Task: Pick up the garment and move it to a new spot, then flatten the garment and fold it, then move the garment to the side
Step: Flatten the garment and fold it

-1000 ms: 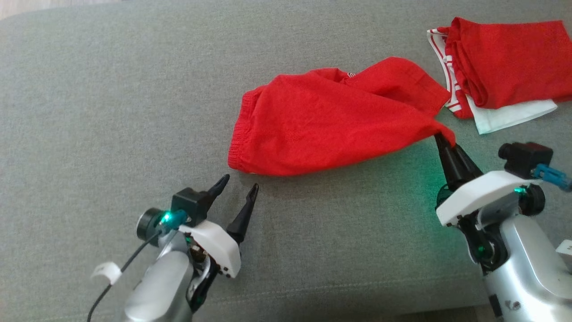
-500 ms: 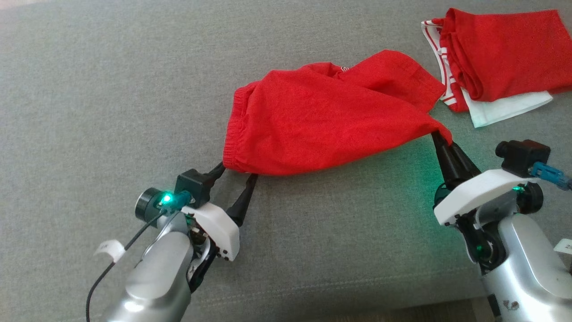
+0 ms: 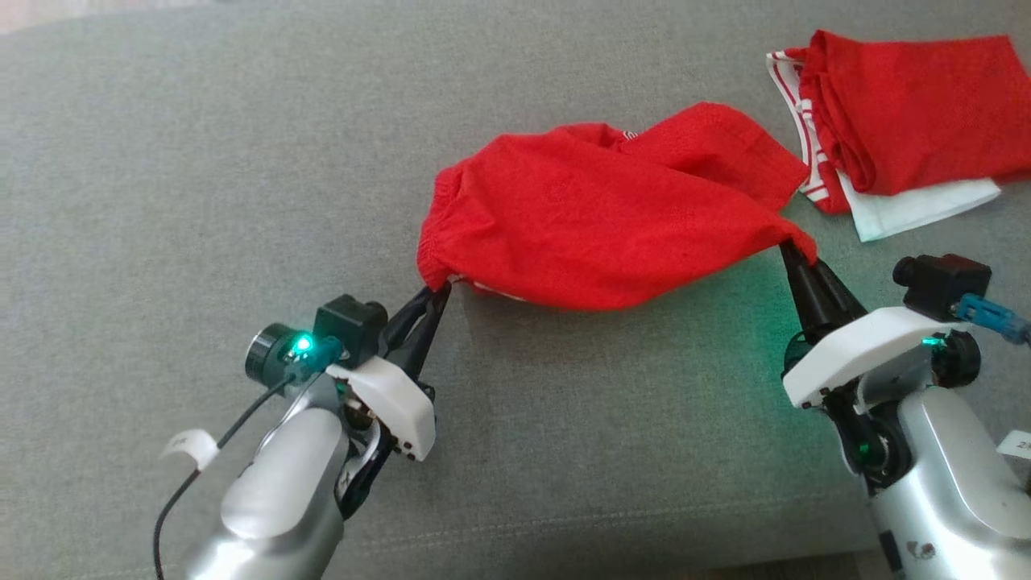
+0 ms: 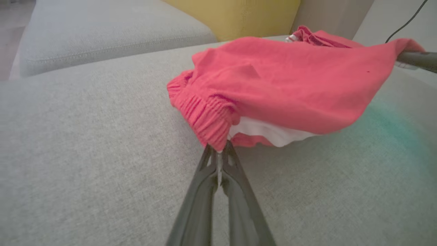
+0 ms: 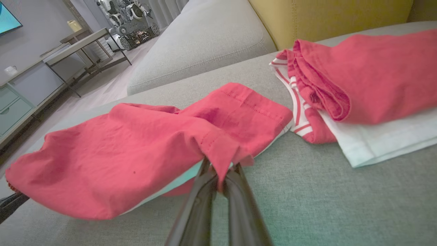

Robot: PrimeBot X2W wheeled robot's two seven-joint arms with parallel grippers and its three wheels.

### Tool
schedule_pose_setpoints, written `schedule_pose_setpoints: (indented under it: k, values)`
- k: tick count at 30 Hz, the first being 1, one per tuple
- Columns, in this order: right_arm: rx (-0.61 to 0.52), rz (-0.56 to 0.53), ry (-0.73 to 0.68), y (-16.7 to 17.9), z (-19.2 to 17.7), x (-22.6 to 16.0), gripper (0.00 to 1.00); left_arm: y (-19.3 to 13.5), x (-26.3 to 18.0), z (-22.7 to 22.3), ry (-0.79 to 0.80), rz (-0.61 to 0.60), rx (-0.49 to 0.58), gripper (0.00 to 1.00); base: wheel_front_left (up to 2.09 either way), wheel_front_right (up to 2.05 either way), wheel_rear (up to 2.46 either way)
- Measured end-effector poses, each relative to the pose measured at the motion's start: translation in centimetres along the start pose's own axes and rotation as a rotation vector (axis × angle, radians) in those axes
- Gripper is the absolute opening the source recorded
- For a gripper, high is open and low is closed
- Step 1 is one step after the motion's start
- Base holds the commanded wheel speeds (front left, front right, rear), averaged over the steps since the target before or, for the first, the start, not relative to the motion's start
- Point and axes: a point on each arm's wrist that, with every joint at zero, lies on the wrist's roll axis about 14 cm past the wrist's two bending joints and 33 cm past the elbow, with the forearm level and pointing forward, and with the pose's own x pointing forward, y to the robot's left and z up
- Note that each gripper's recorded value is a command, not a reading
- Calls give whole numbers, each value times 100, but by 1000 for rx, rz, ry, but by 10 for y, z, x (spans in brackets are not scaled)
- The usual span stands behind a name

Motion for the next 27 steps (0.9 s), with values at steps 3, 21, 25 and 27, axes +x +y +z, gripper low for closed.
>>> schedule_pose_setpoints:
  k: [3,21,25,27]
  values:
    - [-33,9,-16,3,7,-1,0,1,-4,14,-41,6,11,0,0,0,0]
    - [-423,45,-395,31,167,-41,0,1,-49,161,-345,-23,218,0,0,0,0]
    - [-458,18,-478,35,203,-60,0,-11,-65,211,-444,-32,277,0,0,0,0]
    - [-448,8,-508,37,216,-72,0,-18,-75,229,-484,-31,291,0,0,0,0]
